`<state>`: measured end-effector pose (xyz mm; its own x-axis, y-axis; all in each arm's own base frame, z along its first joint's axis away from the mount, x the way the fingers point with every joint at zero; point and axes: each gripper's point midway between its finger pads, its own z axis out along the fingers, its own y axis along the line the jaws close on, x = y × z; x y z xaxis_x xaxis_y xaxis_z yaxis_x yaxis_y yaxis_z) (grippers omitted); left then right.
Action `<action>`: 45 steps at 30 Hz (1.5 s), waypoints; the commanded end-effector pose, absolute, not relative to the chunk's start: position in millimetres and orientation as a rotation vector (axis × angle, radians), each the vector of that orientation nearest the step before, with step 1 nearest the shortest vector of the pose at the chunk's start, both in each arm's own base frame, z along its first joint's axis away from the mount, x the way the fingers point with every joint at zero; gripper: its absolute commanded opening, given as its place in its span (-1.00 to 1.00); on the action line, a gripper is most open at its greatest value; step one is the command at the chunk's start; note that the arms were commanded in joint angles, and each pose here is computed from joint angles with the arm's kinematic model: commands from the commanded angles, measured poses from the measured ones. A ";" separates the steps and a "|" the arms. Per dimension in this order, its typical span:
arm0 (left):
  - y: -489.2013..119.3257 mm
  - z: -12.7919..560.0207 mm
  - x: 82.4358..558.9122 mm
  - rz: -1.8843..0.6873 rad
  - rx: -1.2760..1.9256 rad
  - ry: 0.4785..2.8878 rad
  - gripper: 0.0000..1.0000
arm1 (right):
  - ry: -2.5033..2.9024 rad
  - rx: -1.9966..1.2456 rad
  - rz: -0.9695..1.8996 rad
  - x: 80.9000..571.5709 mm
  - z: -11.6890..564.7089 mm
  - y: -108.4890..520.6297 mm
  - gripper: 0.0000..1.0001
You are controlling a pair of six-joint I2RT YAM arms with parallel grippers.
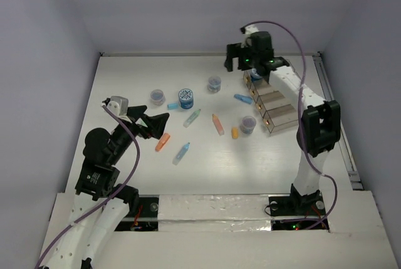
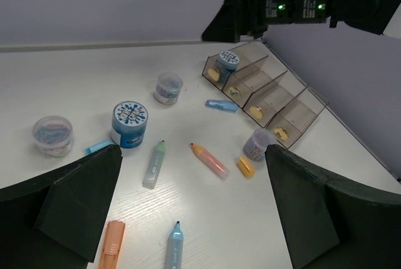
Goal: Sort the stationery into containers
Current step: Pick up the stationery from the center of the board.
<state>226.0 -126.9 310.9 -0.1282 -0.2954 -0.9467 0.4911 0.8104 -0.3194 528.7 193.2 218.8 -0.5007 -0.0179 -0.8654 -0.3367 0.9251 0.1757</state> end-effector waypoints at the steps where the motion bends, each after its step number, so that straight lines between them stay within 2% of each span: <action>1: -124.1 338.0 222.3 -0.674 0.171 1.464 0.98 | 1.988 -0.547 0.514 484.6 224.9 298.6 1.00; 10: -124.2 340.8 218.6 -0.679 0.179 1.448 0.98 | 2.067 -0.702 0.513 456.7 184.0 385.9 1.00; 21: -125.5 342.5 216.5 -0.688 0.188 1.441 0.98 | 2.181 -0.699 0.471 465.9 119.1 406.0 1.00; 33: -126.5 342.5 216.2 -0.692 0.193 1.441 0.98 | 2.193 -0.704 0.507 466.2 98.3 419.7 0.88; 42: -127.4 341.4 216.4 -0.695 0.197 1.442 0.98 | 2.141 -0.684 0.533 475.0 102.6 428.2 0.60; 43: -127.7 341.7 216.4 -0.696 0.198 1.442 0.98 | 2.130 -0.678 0.538 476.0 106.8 429.2 0.43; 45: -127.7 341.4 216.6 -0.696 0.198 1.442 0.98 | 2.111 -0.668 0.545 478.0 111.1 430.8 0.32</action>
<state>218.6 -127.7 317.7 -0.1067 -0.3010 -0.9476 0.5141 0.7991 -0.3117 463.0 412.4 69.9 -0.5897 -0.3419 -0.7317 -0.6140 0.7784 0.1312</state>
